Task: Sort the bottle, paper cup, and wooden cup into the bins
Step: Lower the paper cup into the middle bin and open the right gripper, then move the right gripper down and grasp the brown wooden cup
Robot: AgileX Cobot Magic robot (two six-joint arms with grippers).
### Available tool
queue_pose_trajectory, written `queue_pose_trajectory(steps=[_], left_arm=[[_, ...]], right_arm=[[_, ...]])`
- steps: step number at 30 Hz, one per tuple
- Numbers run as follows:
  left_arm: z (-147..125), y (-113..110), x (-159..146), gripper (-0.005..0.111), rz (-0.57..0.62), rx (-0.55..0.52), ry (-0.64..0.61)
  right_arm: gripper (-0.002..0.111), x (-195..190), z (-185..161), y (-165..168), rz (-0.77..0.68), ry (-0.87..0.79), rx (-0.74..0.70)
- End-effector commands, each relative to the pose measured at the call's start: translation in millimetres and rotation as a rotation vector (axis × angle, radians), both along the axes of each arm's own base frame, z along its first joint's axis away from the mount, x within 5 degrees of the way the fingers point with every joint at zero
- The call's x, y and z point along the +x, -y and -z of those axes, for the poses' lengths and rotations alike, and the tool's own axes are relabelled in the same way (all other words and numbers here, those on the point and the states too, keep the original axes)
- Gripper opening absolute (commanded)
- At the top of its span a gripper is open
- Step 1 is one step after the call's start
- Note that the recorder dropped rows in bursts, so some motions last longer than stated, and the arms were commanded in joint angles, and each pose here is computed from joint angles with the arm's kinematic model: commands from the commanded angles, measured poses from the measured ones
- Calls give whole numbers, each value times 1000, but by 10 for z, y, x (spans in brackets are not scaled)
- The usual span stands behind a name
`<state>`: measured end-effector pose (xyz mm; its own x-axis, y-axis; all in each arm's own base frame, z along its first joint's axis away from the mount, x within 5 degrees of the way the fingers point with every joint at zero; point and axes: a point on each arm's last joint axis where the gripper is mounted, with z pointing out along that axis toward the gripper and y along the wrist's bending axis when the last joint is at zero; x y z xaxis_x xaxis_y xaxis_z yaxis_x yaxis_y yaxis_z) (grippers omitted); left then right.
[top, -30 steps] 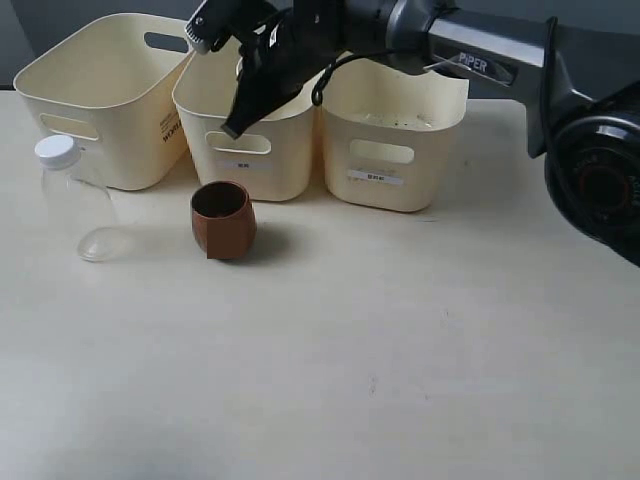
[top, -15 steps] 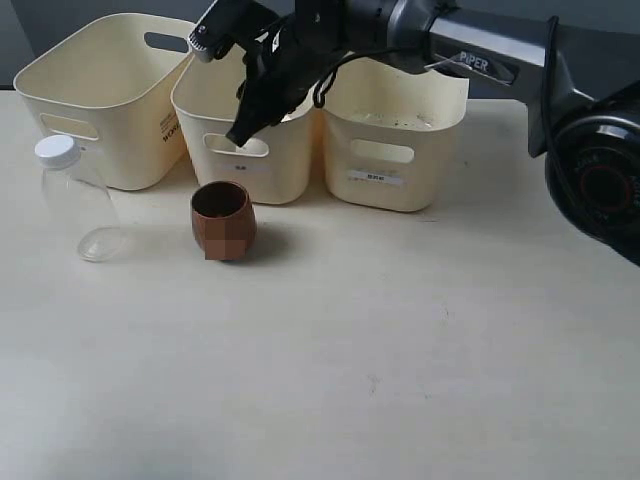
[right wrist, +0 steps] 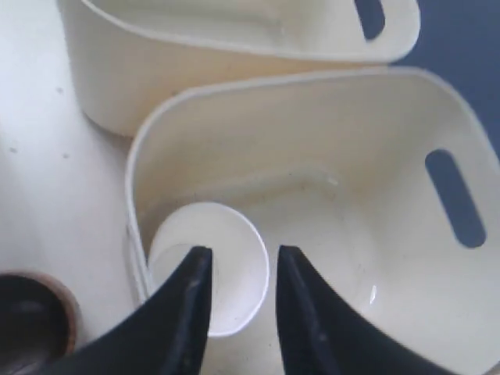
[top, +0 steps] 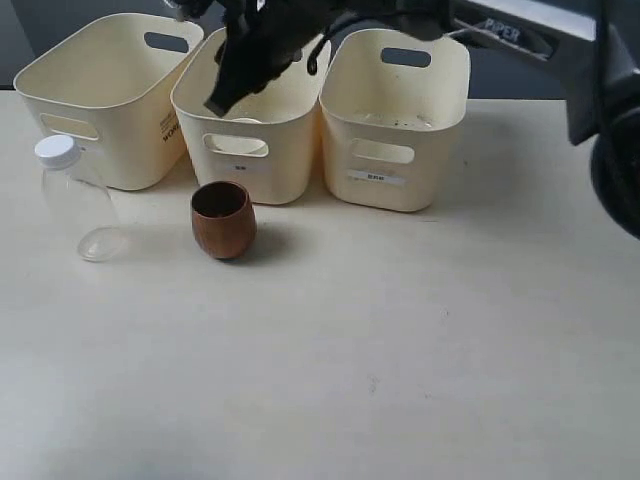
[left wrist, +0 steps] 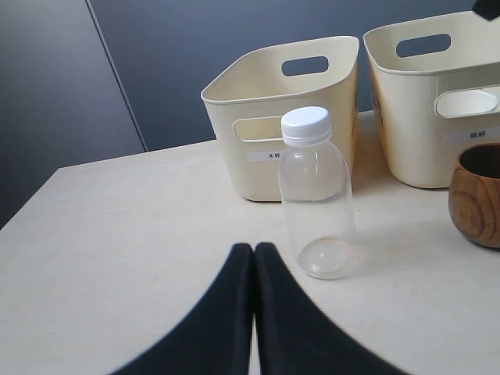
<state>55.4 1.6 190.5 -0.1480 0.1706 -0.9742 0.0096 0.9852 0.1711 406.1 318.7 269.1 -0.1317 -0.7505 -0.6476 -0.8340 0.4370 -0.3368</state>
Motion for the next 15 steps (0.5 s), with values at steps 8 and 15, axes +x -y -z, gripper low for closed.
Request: queue_pose_trajectory(steps=[8, 15], left_arm=[[-17, 1, 2, 0, 1, -4, 4], [-17, 1, 2, 0, 1, -4, 4]], right_arm=[[29, -947, -865, -87, -273, -35, -127], [43, -971, -601, -177, -305, -158, -173]])
